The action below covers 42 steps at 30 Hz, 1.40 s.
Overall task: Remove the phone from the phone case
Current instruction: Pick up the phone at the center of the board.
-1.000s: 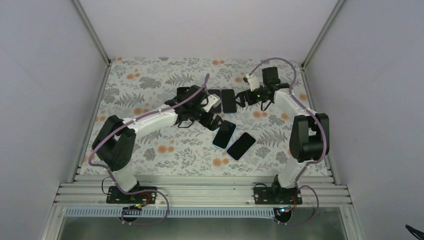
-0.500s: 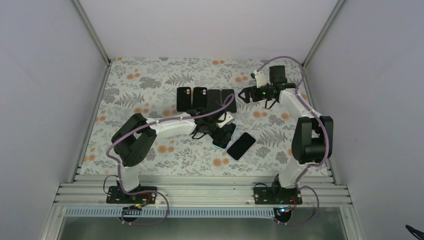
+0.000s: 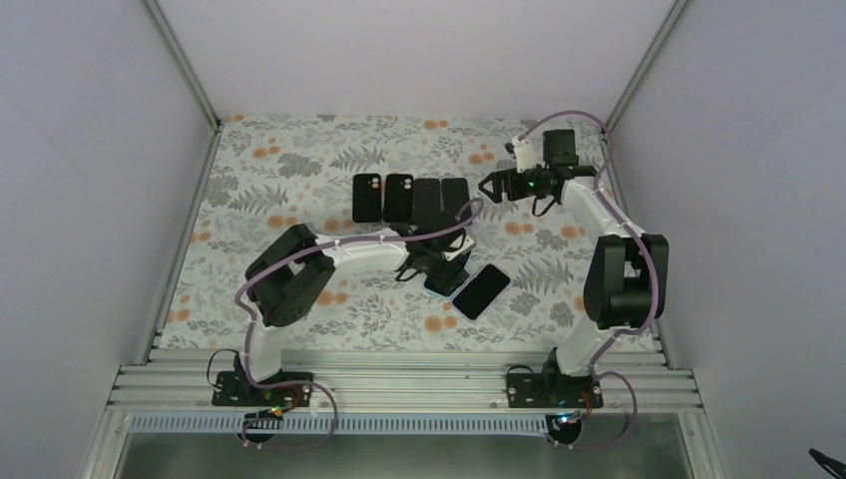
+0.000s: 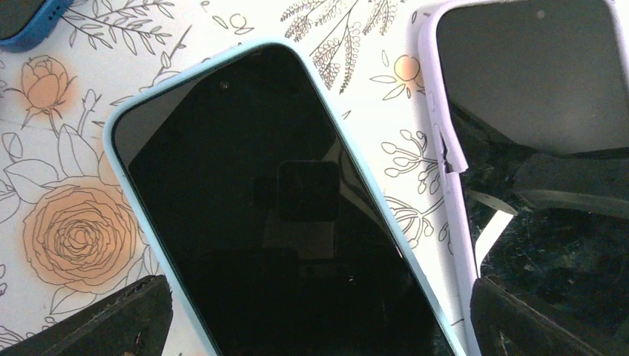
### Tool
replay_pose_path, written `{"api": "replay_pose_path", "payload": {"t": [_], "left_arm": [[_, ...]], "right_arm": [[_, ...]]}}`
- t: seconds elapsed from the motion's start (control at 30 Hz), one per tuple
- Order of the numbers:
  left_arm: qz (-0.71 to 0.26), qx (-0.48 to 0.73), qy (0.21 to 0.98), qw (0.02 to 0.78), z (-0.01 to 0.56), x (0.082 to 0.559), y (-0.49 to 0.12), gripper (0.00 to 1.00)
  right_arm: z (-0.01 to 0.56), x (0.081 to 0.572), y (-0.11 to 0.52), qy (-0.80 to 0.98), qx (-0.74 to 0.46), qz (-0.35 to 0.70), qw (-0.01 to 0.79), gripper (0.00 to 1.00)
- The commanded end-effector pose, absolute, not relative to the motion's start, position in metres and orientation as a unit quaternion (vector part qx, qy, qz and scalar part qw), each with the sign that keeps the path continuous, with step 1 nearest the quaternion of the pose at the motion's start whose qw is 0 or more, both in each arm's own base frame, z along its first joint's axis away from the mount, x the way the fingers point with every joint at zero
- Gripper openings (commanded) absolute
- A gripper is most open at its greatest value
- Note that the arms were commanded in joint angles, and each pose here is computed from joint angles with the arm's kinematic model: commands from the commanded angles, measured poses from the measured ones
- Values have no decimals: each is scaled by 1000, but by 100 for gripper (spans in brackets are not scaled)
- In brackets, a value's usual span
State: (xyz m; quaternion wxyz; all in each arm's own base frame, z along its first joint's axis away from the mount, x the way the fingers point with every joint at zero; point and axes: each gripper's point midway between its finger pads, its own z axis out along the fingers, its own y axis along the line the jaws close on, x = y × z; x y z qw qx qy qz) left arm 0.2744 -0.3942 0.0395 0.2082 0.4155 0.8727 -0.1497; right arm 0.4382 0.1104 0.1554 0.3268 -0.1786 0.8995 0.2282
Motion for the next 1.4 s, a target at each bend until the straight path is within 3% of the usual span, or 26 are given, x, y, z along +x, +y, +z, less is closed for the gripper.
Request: {"api": "replay_pose_path", "payload": {"t": [0.0,0.33,0.67,0.97,1.37], "left_arm": [[-118,409,878,216,35,280,-396,100],[-62,406,890,200,18,283,-377,100],[-89,398,899,160,12,270,-359,96],[-81,397,901,155,7,271,-357,76],[-73,355,894,264,62,307,-351,49]], "right_arm": [[172,440,110,889,-179,240,347,99],[174,440,107,888,-175,242,349,99],[176,440,107,887,-172,247,350,99],[203,441,99,876,-163,250,380,99],[244,436,98,845,-145,307,413,99]]}}
